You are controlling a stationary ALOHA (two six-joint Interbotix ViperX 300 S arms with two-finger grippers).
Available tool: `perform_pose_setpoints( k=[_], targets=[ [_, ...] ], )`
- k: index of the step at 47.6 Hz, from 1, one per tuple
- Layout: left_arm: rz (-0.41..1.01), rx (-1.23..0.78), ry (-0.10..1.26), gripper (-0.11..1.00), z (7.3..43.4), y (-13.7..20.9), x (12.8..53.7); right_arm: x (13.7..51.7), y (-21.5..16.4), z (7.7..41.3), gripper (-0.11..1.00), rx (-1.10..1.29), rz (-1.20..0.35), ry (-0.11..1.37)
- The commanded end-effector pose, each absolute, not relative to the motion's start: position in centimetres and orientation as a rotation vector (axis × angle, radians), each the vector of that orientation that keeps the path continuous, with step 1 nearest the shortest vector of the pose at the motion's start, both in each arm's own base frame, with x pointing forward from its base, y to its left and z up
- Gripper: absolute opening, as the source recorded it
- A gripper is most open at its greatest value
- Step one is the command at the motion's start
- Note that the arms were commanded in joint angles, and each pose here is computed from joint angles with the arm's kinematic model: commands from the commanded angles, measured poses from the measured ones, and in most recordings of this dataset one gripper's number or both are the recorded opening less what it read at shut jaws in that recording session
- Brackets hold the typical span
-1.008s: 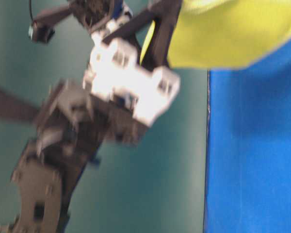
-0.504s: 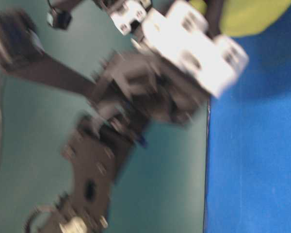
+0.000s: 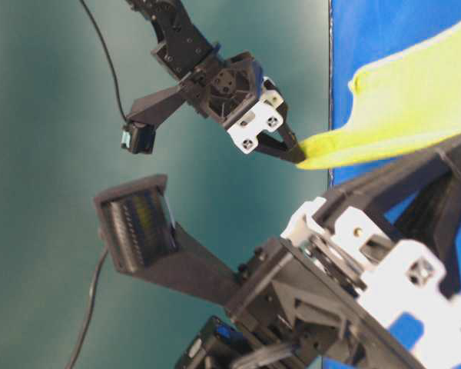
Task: Fold the yellow towel.
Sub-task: 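Lift the strip and rotate it vertical, right gripper moving to top, then lay the strip down, open both grippers and pull them back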
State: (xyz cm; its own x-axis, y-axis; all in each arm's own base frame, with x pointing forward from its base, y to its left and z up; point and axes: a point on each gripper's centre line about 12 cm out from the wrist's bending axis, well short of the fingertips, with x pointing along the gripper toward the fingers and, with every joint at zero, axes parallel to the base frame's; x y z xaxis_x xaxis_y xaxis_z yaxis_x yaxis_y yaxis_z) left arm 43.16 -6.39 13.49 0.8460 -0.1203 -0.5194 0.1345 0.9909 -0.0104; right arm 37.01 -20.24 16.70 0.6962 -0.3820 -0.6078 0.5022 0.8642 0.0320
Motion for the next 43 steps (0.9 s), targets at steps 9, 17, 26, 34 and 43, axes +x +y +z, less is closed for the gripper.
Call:
perform_pose_setpoints(
  k=[9,17,26,34,43],
  targets=[
    [-0.144,0.024,0.494,0.02,15.5,-6.8,43.1,37.5,-20.4,18.0,0.02,0.188,-0.494,0.593],
    [-0.133,0.020,0.499,0.02,15.4,-6.3,43.1,37.5,-20.4,17.9,0.02,0.187,-0.493,0.600],
    [-0.128,0.017,0.494,0.02,15.6,-6.1,43.2,37.5,-20.4,17.9,0.12,0.188,-0.494,0.598],
    [-0.125,0.017,0.488,0.43,16.0,-5.9,42.9,37.4,-20.3,17.9,0.61,0.185,-0.492,0.601],
    [-0.126,0.018,0.505,0.83,16.9,-5.8,42.0,37.0,-20.0,18.3,0.61,0.179,-0.490,0.595]
  ],
)
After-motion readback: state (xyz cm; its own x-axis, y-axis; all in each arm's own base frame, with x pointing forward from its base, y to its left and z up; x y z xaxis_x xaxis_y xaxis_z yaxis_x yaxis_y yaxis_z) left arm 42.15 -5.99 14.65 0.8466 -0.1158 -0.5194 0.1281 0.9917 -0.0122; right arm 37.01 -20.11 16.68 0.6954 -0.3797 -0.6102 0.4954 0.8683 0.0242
